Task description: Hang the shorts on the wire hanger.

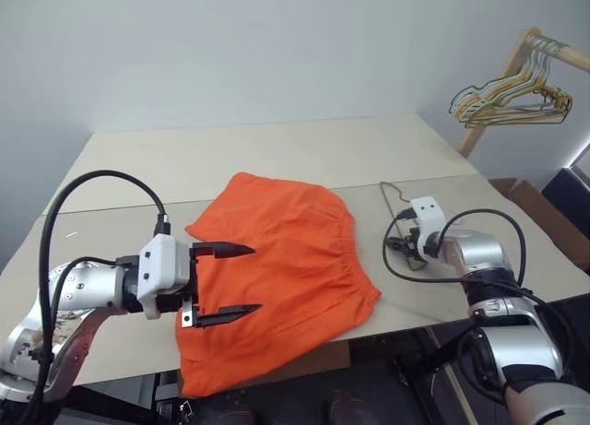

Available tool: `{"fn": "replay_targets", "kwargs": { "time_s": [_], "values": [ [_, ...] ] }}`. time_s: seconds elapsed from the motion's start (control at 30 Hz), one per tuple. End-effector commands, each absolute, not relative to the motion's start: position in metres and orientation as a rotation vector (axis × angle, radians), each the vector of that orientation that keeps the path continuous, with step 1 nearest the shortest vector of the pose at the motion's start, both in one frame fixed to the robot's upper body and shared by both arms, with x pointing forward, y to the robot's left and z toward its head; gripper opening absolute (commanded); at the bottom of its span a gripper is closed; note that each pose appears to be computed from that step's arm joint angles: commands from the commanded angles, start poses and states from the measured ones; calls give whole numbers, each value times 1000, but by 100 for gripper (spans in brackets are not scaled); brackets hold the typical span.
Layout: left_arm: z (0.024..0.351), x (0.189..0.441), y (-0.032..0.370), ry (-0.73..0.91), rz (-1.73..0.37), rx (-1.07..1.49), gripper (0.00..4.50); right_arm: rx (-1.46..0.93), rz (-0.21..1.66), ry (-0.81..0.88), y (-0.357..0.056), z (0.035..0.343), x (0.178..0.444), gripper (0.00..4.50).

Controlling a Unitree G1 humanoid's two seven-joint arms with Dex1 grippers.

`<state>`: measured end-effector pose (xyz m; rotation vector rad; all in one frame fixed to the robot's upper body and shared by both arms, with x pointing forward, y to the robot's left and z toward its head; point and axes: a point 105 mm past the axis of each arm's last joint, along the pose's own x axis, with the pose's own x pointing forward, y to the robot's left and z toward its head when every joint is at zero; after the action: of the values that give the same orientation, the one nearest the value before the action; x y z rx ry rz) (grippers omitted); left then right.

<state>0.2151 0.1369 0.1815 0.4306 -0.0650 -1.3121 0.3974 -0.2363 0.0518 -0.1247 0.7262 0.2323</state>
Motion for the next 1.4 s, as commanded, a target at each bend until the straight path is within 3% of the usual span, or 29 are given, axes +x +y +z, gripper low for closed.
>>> {"fn": "replay_targets", "kwargs": {
  "time_s": [0.03, 0.2, 0.27, 0.47, 0.7, 0.87, 1.0, 1.17, 1.4],
  "values": [
    [187, 215, 133, -106, -1318, 456, 416, -96, 227, 820, -236, 33, 389, 220],
    [185, 216, 134, -108, -1316, 464, 416, -134, 216, 838, -238, 29, 388, 44],
    [185, 216, 134, -110, -1315, 466, 416, -146, 213, 837, -239, 29, 388, 4],
    [184, 223, 131, -126, -1271, 463, 416, -201, 177, 778, -245, 40, 395, 4],
    [196, 268, 140, -140, -989, 187, 416, -226, 221, 363, -222, 119, 413, 4],
    [214, 288, 136, -156, -915, -160, 416, -316, 395, 68, -184, 169, 388, 4],
    [227, 299, 121, -180, -913, -333, 416, -441, 477, -196, -155, 192, 363, 4],
    [248, 311, 106, -242, -903, -517, 416, -474, 580, -423, -118, 204, 334, 4],
    [258, 316, 97, -253, -900, -590, 416, -501, 671, -531, -90, 203, 313, 4]
  ]
}}
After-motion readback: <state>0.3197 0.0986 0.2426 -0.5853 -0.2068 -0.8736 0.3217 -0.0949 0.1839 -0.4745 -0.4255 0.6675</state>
